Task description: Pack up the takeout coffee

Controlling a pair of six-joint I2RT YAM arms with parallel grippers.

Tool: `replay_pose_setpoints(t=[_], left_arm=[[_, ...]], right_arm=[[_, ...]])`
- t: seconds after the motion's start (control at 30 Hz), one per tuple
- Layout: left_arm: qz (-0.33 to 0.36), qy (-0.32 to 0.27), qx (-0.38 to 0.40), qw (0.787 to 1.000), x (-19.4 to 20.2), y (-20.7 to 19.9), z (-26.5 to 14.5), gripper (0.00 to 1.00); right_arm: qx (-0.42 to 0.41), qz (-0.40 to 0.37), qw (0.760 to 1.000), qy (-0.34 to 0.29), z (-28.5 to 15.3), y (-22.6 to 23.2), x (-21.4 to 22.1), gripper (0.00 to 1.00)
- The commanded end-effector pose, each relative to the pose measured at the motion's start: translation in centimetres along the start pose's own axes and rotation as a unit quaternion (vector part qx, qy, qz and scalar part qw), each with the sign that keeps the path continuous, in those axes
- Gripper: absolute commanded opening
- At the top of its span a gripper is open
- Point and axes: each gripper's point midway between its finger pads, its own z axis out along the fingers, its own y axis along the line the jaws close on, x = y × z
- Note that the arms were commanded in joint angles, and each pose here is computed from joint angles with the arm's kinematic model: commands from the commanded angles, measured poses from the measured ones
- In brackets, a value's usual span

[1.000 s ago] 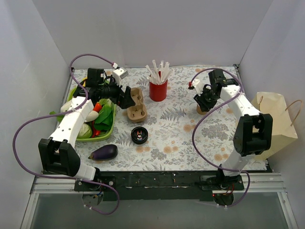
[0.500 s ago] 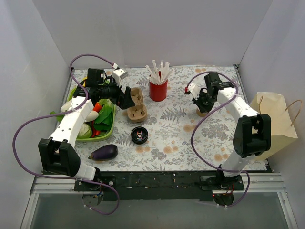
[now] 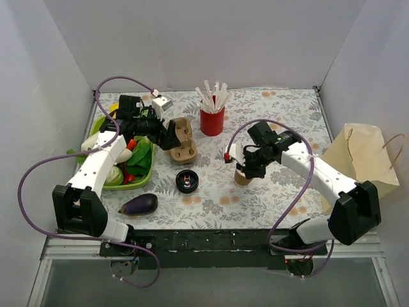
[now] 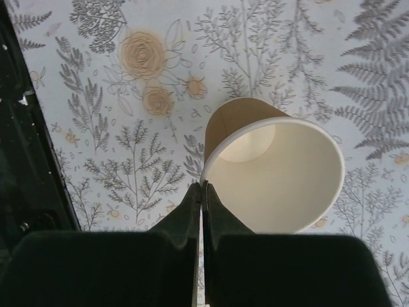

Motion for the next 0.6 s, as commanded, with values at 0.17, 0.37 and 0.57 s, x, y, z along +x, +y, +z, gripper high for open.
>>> replay_pose_setpoints(t=[0.17, 0.37, 0.57], left_arm=[[0.032, -0.003, -0.006, 0.999, 0.9, -1.1, -1.4, 0.98], [0.043, 0.019, -0.005, 0.999, 2.9, -1.3, -1.4, 0.98], [0.053, 0.038, -0.001, 0.998, 4.5, -1.6, -1.6, 0.98]], right_arm=[[-0.052, -0.047, 0.997, 0.028, 1.6, 3.4, 0.5, 0.01], [-0.066, -0.067, 0.995, 0.038, 2.2, 4.3, 0.3, 0.01], [-0.071, -0.07, 0.994, 0.042, 2.4, 4.7, 0.7, 0.01]])
